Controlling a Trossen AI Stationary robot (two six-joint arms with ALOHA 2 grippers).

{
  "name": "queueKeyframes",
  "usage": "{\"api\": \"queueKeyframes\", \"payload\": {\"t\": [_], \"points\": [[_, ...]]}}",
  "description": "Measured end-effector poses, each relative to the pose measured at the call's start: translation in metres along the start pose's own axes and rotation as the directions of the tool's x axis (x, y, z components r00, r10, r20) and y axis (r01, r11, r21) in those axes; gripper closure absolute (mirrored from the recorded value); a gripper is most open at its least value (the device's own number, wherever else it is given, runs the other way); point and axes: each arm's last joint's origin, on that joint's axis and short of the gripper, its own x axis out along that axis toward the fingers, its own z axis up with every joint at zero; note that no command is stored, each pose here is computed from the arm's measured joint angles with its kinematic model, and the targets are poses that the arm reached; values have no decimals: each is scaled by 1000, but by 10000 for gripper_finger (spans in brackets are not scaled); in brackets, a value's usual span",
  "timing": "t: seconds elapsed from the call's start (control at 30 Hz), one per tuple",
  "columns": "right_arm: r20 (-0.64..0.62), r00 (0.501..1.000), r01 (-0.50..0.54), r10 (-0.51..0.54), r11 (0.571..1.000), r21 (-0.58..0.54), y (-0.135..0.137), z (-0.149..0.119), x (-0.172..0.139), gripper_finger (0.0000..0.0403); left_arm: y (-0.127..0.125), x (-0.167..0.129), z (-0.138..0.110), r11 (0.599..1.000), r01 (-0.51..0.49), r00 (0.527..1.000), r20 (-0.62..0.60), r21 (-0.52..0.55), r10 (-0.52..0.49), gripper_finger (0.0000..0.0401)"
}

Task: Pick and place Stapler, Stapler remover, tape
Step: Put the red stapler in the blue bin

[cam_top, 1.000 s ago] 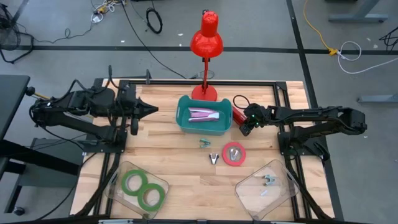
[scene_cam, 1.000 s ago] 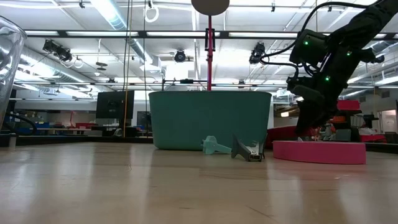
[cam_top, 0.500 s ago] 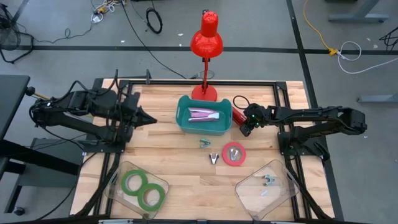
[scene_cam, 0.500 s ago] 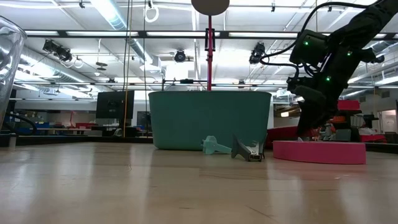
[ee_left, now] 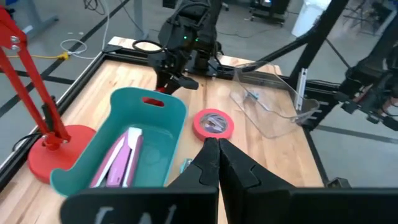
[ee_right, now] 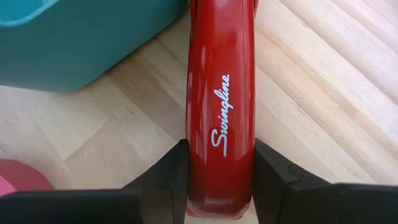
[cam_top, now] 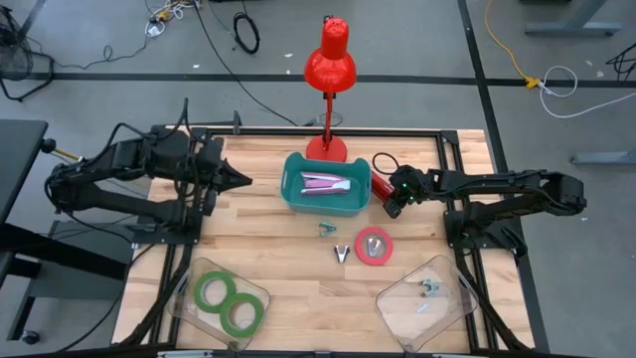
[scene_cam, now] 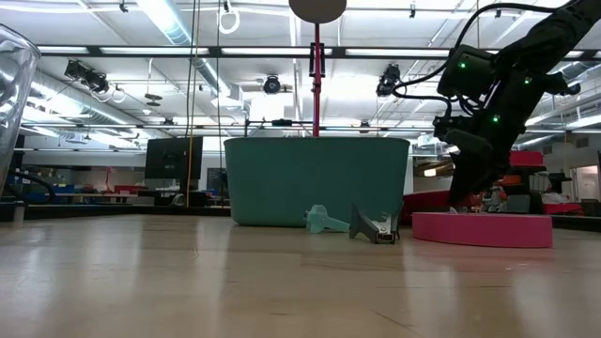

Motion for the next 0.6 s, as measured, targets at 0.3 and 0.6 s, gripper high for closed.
{"api": "queueKeyframes", "payload": {"t": [0.3,0.6], "points": [[28,1000,5,-5,1000,-20,0,2,-4,281,8,-1,1,999,-26,1000,7,-21,26,399],[38,998,54,-49,992,-116,4,23,-28,282,8,-1,1,999,-25,1000,6,-22,26,398]]}}
